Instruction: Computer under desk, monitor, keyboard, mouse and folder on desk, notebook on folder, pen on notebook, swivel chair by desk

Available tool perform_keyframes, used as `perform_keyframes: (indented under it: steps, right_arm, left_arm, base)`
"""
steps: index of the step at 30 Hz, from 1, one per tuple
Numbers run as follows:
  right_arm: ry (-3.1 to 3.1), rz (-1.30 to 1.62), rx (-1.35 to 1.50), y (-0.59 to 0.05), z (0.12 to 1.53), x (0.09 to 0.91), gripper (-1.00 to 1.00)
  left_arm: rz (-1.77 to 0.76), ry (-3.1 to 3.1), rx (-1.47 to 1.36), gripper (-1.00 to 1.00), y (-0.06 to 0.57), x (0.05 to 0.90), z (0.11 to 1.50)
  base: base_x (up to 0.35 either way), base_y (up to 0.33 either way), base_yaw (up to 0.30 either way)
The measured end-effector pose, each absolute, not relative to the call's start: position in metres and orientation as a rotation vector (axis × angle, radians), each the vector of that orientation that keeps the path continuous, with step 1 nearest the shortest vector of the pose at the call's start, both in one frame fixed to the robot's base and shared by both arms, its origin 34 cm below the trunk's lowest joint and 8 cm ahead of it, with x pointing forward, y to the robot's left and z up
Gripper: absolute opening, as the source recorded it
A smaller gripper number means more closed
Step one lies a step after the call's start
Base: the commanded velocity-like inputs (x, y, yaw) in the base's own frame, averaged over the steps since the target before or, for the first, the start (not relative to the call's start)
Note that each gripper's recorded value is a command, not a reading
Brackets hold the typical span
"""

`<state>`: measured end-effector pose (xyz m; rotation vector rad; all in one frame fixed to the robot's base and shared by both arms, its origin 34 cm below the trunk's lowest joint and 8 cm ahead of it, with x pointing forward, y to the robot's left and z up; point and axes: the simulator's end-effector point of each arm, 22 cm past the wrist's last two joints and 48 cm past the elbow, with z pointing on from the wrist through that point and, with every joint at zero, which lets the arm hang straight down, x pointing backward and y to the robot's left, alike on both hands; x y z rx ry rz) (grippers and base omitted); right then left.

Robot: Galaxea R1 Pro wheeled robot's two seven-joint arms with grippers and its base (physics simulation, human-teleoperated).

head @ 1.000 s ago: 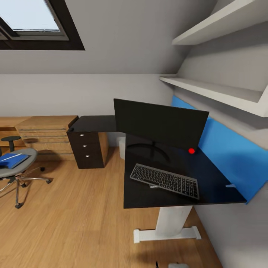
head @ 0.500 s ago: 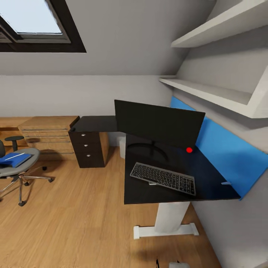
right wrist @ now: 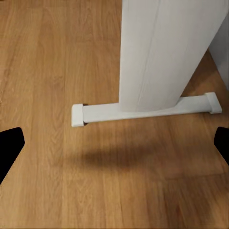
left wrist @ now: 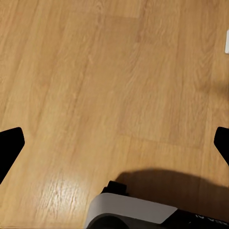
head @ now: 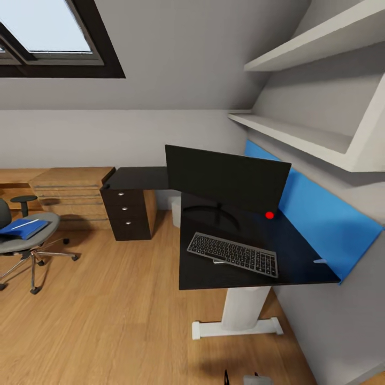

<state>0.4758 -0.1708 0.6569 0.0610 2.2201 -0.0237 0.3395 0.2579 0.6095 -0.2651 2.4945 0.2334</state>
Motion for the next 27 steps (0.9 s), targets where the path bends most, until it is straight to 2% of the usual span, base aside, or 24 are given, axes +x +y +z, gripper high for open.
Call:
perform_keyframes:
  steps: [17, 27]
  right_arm:
    - [2.18, -0.039, 0.069, -0.18, 0.682, 0.479, 1.0]
    - [1.883, -0.163, 0.189, -0.248, 0.776, 0.574, 1.0]
  left_arm:
    - [0.238, 2.495, -0.273, 1.0, 0.261, 0.335, 0.627]
    - [0.269, 2.489, -0.281, 1.0, 0.28, 0.331, 0.637]
  base:
    - [0.0, 0.0, 0.0]
    - [0.0, 0.0, 0.0]
